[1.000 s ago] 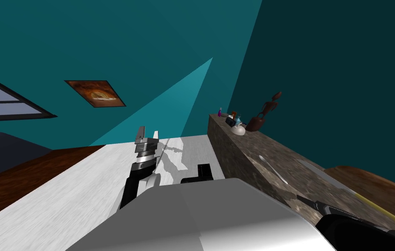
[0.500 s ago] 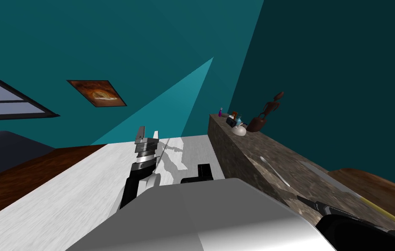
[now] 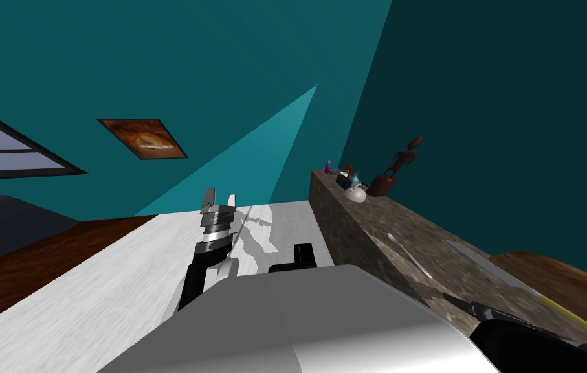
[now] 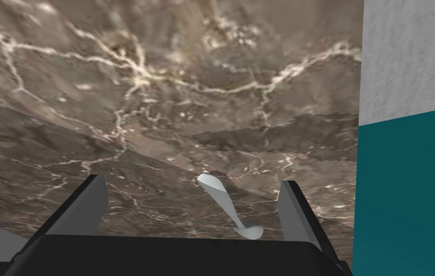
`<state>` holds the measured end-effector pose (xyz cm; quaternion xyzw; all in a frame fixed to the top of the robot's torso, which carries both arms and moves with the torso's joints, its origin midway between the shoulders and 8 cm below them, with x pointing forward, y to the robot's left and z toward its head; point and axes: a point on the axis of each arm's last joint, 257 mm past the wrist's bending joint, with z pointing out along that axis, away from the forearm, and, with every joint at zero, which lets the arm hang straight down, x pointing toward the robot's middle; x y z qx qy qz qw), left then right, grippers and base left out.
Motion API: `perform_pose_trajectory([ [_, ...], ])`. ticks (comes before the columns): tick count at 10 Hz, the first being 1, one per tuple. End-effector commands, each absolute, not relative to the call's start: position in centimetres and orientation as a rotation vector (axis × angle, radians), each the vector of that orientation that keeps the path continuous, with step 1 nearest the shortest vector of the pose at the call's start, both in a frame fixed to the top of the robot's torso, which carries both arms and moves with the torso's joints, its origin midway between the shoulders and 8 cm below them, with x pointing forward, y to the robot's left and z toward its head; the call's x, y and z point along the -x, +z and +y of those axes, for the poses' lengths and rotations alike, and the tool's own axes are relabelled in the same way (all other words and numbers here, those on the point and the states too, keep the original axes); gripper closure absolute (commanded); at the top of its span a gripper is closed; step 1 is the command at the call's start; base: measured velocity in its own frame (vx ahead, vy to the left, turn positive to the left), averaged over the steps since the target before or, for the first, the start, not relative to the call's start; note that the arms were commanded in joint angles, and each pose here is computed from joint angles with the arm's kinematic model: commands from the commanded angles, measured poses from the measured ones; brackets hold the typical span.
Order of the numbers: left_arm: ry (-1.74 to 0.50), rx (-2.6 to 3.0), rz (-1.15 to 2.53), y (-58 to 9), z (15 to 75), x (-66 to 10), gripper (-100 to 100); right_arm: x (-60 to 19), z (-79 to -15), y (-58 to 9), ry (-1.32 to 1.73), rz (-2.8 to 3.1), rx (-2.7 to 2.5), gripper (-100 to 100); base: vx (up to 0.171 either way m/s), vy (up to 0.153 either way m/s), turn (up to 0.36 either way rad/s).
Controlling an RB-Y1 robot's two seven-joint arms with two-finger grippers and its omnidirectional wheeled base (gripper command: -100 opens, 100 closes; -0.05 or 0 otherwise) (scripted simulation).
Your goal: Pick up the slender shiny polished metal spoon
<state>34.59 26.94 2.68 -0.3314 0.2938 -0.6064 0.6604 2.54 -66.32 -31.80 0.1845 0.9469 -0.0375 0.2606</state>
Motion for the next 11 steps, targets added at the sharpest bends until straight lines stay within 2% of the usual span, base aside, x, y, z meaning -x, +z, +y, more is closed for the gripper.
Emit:
perform_pose_trajectory([
  [1, -1.372, 0.75, 0.665, 2.68, 26.94, -34.59, 0, -2.36, -66.28, -31.83, -0.104, 2.573, -0.495, -100, 0.008, -0.021, 0.051],
  [11, -1.372, 0.75, 0.665, 2.68, 26.94, -34.59, 0, -1.67, -66.19, -31.99, -0.114, 2.607, -0.473, -100, 0.012, -0.003, 0.007],
])
